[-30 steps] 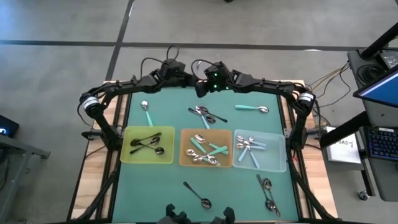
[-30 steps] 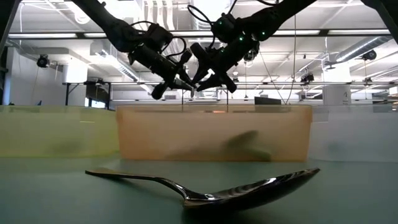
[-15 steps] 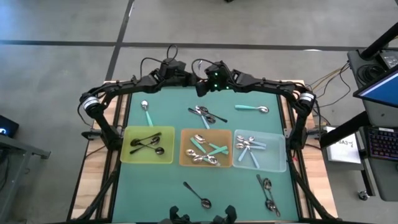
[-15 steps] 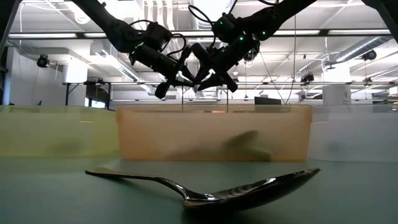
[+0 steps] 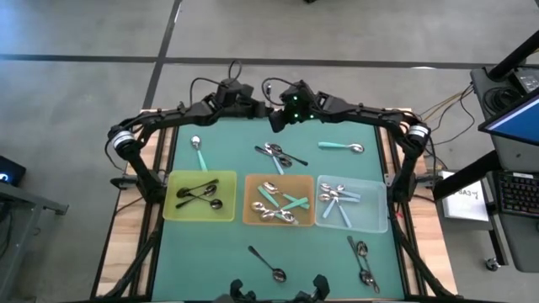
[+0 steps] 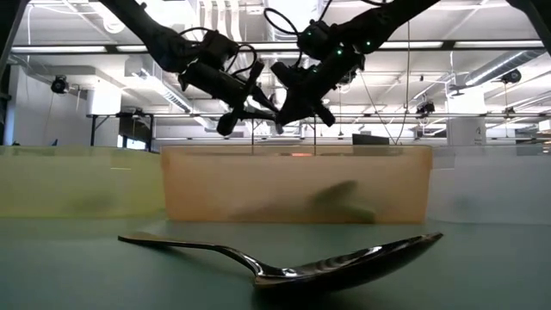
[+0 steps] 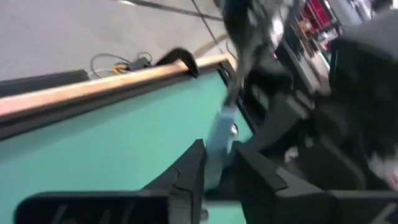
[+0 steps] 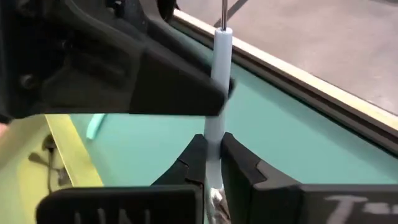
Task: Sort silverware by color (type)
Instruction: Put the blue spoon into the white bin, then put the green spoon into the orange bin
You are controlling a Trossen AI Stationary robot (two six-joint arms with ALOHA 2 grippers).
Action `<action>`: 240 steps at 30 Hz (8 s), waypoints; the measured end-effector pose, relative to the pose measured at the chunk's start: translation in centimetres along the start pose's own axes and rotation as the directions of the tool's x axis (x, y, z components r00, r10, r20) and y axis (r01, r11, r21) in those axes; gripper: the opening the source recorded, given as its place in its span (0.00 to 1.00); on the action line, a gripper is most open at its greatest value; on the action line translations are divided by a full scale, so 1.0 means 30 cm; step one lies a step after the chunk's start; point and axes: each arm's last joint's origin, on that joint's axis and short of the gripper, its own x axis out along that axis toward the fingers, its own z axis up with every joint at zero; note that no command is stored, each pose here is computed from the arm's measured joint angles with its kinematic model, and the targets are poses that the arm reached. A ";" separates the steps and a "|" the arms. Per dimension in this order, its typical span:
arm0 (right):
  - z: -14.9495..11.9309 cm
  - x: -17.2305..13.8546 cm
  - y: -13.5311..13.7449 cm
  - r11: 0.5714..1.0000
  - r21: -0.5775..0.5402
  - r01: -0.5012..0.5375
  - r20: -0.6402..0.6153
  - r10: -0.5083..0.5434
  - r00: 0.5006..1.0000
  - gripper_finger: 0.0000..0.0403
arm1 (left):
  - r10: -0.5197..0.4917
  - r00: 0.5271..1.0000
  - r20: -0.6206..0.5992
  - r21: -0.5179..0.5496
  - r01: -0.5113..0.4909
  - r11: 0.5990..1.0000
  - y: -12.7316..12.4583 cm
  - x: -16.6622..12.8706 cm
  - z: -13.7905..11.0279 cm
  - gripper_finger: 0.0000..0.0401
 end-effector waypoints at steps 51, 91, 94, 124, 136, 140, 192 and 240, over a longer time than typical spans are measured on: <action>-0.817 -0.520 0.187 0.927 -0.072 0.367 -0.825 -0.263 0.500 0.30 | 0.615 0.535 -0.580 0.522 -0.335 0.784 0.168 -0.151 -0.215 0.30; -0.567 -0.460 0.085 0.941 -0.106 0.321 -0.648 -0.310 0.696 0.31 | 0.823 0.434 -0.365 0.085 -0.865 0.494 0.315 -0.393 -0.465 0.30; -0.564 -0.457 0.088 0.944 -0.103 0.314 -0.639 -0.304 0.706 0.31 | 0.830 0.404 -0.385 0.103 -0.875 0.474 0.337 -0.386 -0.486 0.30; -0.364 -0.338 0.156 0.994 0.101 -0.033 0.005 0.032 0.999 0.24 | 0.267 0.959 -0.089 0.109 -0.258 0.960 0.087 -0.205 -0.171 0.08; -0.291 -0.297 0.128 0.970 0.201 -0.133 0.204 0.092 0.975 0.38 | -0.005 0.991 0.137 -0.030 0.009 1.000 -0.020 -0.175 -0.113 0.08; -0.288 -0.238 0.135 0.955 0.245 -0.170 0.234 0.112 0.966 0.43 | -0.049 0.988 0.145 -0.073 0.060 0.995 -0.035 -0.143 -0.129 0.08; -0.242 -0.262 0.137 0.999 0.003 0.048 -0.173 -0.047 0.984 0.10 | -0.217 0.973 -0.082 -0.003 0.217 0.976 -0.087 -0.035 -0.180 0.31; -0.602 -0.310 0.290 0.948 0.036 -0.316 -0.468 0.295 0.833 0.40 | -0.323 0.911 -0.256 0.020 0.339 0.941 -0.081 -0.048 -0.193 0.31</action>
